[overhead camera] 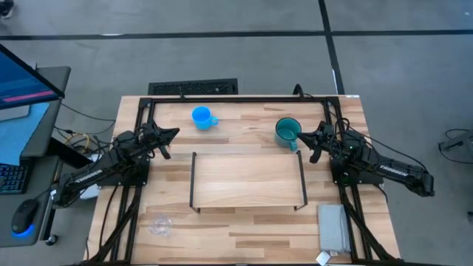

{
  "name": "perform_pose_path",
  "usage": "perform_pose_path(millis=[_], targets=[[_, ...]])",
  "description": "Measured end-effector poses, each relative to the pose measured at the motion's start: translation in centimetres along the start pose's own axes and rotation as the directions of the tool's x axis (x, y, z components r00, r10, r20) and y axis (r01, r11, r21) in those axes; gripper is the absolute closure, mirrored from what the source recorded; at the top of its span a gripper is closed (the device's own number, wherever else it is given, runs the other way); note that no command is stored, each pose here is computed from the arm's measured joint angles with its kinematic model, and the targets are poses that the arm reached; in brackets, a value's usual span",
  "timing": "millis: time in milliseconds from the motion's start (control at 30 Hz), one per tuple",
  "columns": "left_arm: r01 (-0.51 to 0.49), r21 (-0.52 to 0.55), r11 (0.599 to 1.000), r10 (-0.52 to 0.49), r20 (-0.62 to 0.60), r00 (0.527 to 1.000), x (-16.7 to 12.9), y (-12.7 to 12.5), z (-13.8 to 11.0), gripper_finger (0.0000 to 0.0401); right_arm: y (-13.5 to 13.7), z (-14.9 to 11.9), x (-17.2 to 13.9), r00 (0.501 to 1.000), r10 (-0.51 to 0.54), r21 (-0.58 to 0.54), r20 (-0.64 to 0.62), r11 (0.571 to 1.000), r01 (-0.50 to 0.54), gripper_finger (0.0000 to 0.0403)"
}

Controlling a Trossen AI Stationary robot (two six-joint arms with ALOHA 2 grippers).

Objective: Stack small to large cups/mugs on shelf

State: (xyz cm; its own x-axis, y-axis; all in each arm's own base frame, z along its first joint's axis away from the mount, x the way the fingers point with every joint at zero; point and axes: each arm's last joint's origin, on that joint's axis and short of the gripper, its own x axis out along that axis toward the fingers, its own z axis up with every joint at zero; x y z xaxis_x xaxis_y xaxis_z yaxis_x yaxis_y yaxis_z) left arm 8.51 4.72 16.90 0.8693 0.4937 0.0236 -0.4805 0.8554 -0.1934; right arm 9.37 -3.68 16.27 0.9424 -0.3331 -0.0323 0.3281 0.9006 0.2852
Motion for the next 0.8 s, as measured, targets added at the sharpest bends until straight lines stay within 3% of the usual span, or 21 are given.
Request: perform_pose_path(millis=[267,633,800], targets=[[0.000,0.000,1.000,0.000,0.000,1.000,0.0,0.0,0.0,0.0401,-0.4,0.2,0.0,0.994,-0.103,0.054,0.035,0.993,0.101,0.0376],[0.000,0.000,1.000,0.000,0.000,1.000,0.0,0.0,0.0,0.0401,-0.3,0.6,0.0,0.992,-0.096,0.057,0.083,0.994,0.092,0.0375],[0.000,0.010,1.000,0.000,0.000,1.000,0.0,0.0,0.0,0.0401,-0.2,1.0,-0.1,0.988,-0.083,0.058,0.128,0.995,0.076,0.0353]])
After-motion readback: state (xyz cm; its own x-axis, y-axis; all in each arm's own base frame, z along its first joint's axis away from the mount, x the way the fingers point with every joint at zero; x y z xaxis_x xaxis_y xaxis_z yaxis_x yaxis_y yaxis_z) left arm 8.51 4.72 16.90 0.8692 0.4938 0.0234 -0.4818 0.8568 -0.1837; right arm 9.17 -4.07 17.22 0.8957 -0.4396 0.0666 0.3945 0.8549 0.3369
